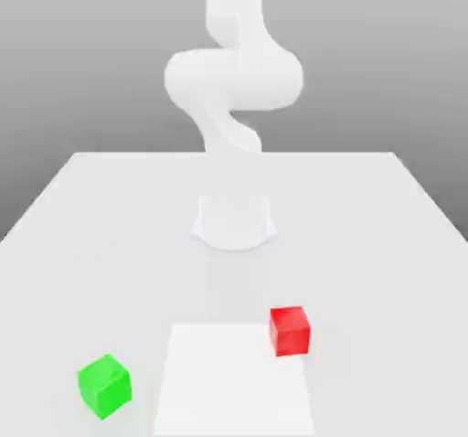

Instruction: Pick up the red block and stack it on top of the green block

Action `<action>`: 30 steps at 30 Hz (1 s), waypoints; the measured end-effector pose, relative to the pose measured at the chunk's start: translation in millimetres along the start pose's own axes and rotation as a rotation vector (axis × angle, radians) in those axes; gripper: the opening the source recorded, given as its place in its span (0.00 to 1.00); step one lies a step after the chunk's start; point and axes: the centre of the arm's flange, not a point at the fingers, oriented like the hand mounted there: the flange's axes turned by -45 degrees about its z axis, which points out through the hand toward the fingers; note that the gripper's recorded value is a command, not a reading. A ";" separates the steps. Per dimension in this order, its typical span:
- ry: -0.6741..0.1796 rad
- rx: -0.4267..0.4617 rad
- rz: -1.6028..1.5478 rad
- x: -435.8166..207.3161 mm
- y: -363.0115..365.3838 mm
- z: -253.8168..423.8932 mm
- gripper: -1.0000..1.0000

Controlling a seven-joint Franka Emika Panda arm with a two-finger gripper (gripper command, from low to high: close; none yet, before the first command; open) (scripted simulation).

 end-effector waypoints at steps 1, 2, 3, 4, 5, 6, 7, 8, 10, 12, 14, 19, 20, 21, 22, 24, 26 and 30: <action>-0.038 0.004 -0.006 -7.3 -5.0 26.5 0.50; -0.076 0.008 -0.013 -15.9 -9.9 52.0 0.50; -0.113 0.011 -0.019 -25.8 -14.7 76.4 0.50; -0.151 0.014 -0.025 -37.0 -19.4 99.7 0.50; -0.188 0.017 -0.032 -49.4 -24.1 122.1 0.50; -0.225 0.020 -0.039 -62.9 -28.6 143.4 0.50; -0.262 0.023 -0.045 -77.6 -33.0 163.8 0.50; -0.299 0.026 -0.052 -93.5 -37.3 183.3 0.50; -0.375 0.031 -0.066 -128.7 -45.5 219.3 0.50; -0.453 0.035 -0.081 -168.7 -52.9 251.4 0.50; -0.536 0.038 -0.097 -214.0 -59.6 279.2 0.50; -0.708 0.041 -0.130 -321.4 -68.3 328.2 0.50; -0.714 0.042 -0.133 -330.0 -69.0 335.2 0.50; -0.717 0.041 -0.132 -337.0 -68.9 342.0 0.50; -0.718 0.042 -0.133 -343.7 -69.1 348.7 0.50; -0.720 0.043 -0.134 -356.8 -69.0 361.6 0.50; -0.720 0.043 -0.134 -362.2 -68.8 366.5 0.00; -0.719 0.042 -0.133 -362.1 -68.7 366.5 0.00</action>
